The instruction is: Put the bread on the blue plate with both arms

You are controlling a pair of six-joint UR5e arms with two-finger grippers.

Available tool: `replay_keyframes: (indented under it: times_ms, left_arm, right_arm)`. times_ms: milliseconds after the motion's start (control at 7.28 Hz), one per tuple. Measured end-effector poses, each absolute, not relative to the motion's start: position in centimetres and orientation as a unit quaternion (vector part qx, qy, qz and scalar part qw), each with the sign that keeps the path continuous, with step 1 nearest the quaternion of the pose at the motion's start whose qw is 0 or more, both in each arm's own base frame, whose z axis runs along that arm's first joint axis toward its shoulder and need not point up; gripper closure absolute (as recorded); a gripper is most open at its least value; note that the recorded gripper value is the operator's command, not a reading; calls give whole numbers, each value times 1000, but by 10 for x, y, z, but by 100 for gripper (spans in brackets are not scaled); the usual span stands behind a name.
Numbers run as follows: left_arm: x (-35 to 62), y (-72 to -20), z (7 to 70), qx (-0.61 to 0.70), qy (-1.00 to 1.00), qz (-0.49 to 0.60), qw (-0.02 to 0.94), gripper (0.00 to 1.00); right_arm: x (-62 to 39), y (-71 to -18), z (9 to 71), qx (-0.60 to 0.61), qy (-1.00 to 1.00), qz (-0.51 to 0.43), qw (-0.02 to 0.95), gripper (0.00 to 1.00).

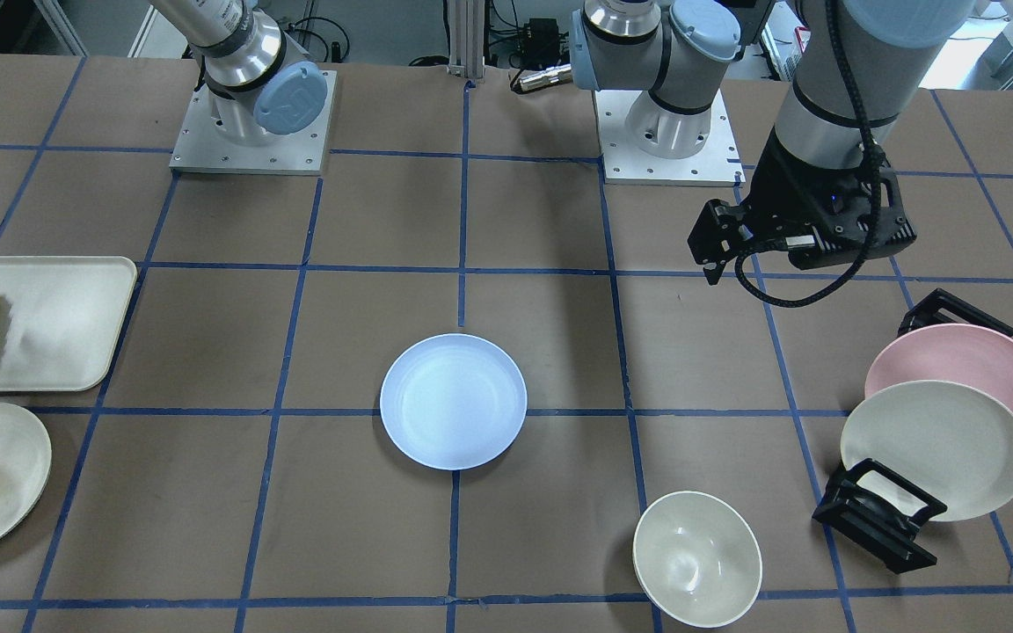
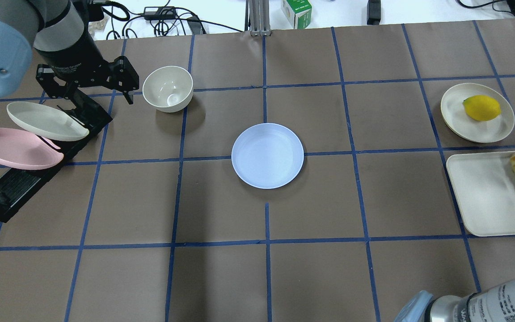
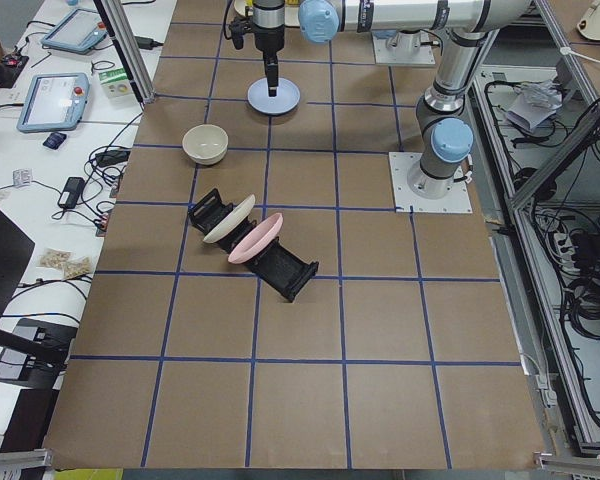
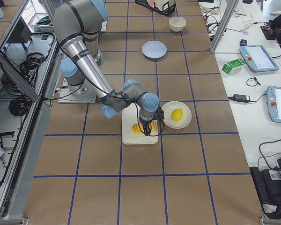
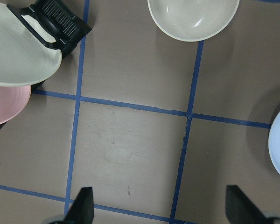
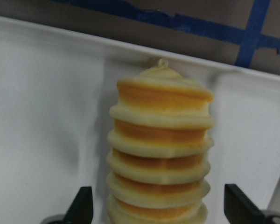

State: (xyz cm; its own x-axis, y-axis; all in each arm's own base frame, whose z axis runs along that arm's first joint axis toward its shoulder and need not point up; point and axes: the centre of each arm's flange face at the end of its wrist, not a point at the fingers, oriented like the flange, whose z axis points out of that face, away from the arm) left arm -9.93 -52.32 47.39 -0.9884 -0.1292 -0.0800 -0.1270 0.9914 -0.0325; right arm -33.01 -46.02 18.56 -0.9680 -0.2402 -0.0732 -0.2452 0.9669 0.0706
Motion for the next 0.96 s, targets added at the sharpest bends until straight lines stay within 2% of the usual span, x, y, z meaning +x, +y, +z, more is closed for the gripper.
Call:
replay_keyframes:
  times_ms: [137,275,687,962]
  left_arm:
    - [-96,-524,473,-62,997,-13,36,0]
    - [-89,-525,473,-62,997,-12,35,0]
    - [-86,-524,473,-59,998,-12,33,0]
    - [-87,-524,476,-58,998,-15,33,0]
  right_arm:
    - [-330,-460,179,-122,991,41,34,82]
    - [-331,-461,176,-120,991,42,35,100]
    - [-318,-467,188,-70,996,44,28,100]
    - [-257,-485,252,-79,996,32,6,100]
